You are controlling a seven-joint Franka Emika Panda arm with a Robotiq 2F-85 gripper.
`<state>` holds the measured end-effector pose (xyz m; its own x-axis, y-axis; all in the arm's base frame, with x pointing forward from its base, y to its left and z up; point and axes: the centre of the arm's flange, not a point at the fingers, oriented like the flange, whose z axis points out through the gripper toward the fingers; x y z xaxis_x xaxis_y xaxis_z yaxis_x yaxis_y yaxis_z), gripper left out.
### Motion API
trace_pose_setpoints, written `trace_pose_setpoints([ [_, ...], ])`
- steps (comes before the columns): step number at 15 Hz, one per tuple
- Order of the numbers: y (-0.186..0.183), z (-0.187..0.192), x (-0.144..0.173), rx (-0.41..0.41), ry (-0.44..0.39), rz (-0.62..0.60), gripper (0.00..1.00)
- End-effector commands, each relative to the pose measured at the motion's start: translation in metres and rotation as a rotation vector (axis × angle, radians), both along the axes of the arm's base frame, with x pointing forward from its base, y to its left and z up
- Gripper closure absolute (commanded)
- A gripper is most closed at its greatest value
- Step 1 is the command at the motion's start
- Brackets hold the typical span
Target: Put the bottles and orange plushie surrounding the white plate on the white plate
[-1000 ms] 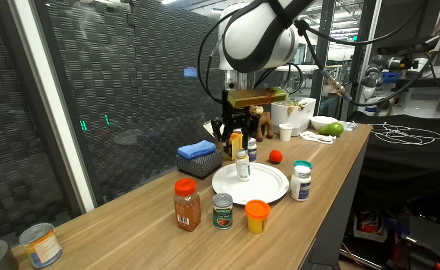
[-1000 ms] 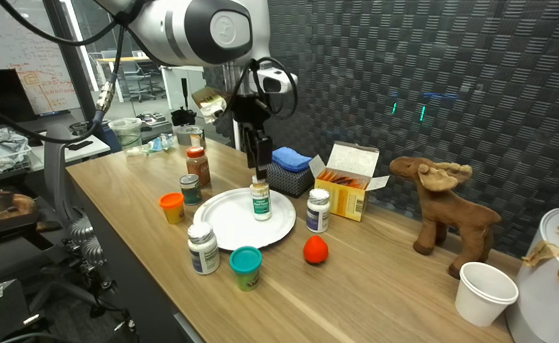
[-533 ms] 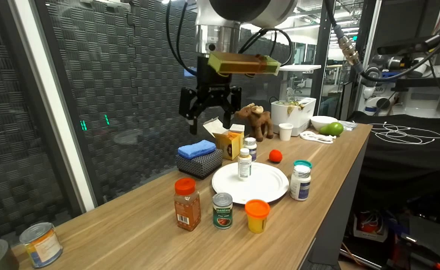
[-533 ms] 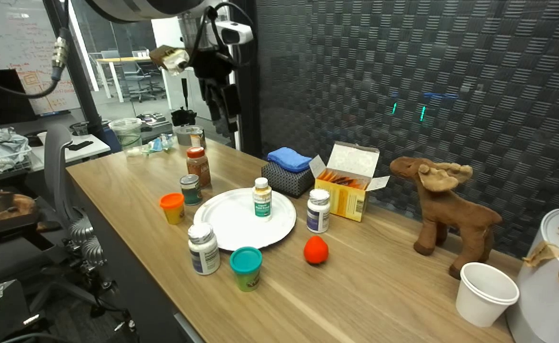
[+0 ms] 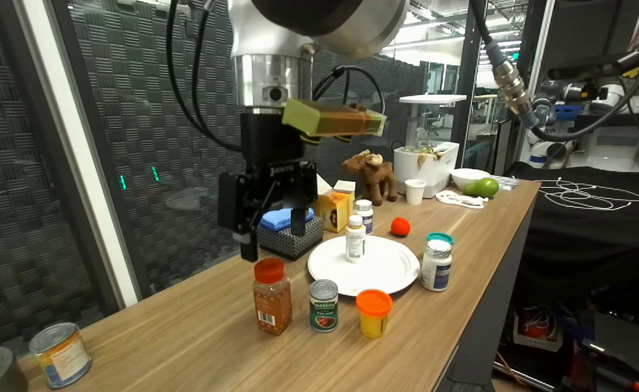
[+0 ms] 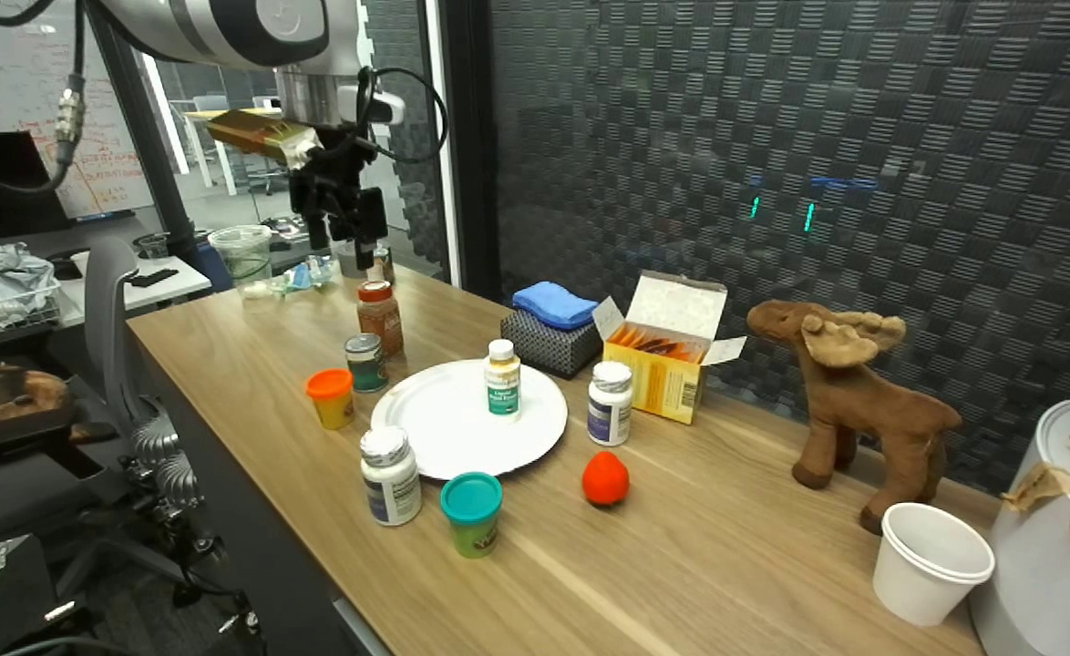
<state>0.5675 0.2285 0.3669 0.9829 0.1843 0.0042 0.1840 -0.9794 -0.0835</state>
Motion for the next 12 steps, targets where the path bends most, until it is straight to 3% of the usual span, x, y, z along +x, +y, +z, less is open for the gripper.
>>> trace_pose_setpoints([
  [1,0.012,-0.017,0.005,-0.004,0.051,0.099,0.0],
  [5,0.015,-0.036,0.007,-0.04,0.065,0.14,0.0],
  [12,0.015,-0.036,0.023,-0.115,0.014,0.171,0.0],
])
